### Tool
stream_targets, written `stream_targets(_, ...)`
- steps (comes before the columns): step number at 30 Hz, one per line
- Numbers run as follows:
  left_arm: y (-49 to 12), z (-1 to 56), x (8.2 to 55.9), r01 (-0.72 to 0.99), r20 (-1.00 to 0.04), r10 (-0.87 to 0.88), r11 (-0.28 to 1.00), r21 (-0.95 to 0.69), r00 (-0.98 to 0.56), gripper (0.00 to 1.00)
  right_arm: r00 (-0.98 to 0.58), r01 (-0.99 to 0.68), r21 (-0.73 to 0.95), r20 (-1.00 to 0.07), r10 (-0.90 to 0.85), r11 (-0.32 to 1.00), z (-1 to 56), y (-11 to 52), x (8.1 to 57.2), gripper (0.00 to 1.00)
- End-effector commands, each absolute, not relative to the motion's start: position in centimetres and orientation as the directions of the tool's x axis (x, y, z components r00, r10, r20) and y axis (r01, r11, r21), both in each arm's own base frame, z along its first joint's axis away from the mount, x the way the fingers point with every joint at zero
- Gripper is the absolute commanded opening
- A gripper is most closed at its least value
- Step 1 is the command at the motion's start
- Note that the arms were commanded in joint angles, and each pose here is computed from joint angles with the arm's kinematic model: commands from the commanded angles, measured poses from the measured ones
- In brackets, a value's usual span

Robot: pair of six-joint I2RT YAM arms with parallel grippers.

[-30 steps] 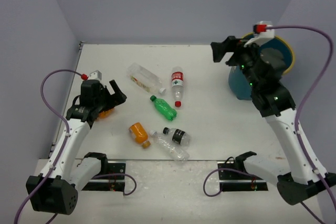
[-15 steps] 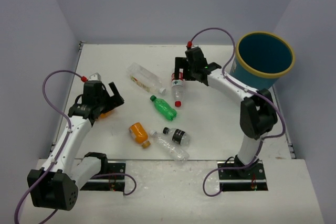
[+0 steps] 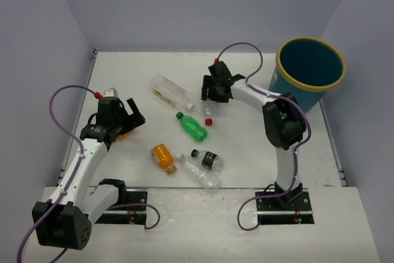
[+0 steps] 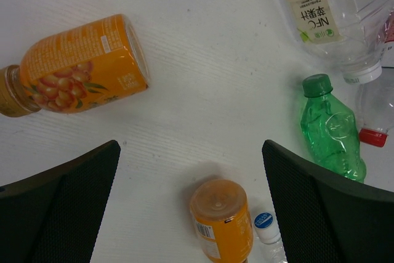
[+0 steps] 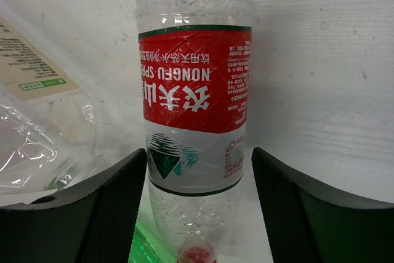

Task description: Put the plastic bottles in the bin

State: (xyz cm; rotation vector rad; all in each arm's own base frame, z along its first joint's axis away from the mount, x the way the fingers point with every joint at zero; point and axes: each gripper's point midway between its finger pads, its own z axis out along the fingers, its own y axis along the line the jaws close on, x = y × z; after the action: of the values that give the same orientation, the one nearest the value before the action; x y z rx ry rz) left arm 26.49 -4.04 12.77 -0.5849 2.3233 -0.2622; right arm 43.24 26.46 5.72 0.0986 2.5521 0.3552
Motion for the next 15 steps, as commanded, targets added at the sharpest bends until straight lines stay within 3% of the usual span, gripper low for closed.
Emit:
stream_targets(1,-3.3,14.2,26.8,-0.353,-0.639,-0.502,0.865,-0.358,-0.583,1.0,-0.823,0.021,0.295,-0.537,0.183,0.955,6.7,27.1,44.2,0.72)
stream_targets(4,-2.8,15.3,26.4,-0.36,-0.666,-0.508,0.86,-0.362,-0.546,1.0,-0.828,0.029,0.293,-0.529,0.187,0.956,6.0,26.9,43.7,0.67)
stream_targets(12,-2.5,17.4,25.2,-0.348,-0.694,-0.511,0.858,-0.377,-0.507,1.0,-0.815,0.029,0.318,-0.542,0.207,0.948,6.4,27.1,43.4,0.27)
stream_targets(15,-2.5,17.9,24.9,-0.34,-0.699,-0.517,0.855,-0.391,-0.494,1.0,-0.786,0.008,0.325,-0.582,0.207,0.946,8.5,26.9,43.6,0.18)
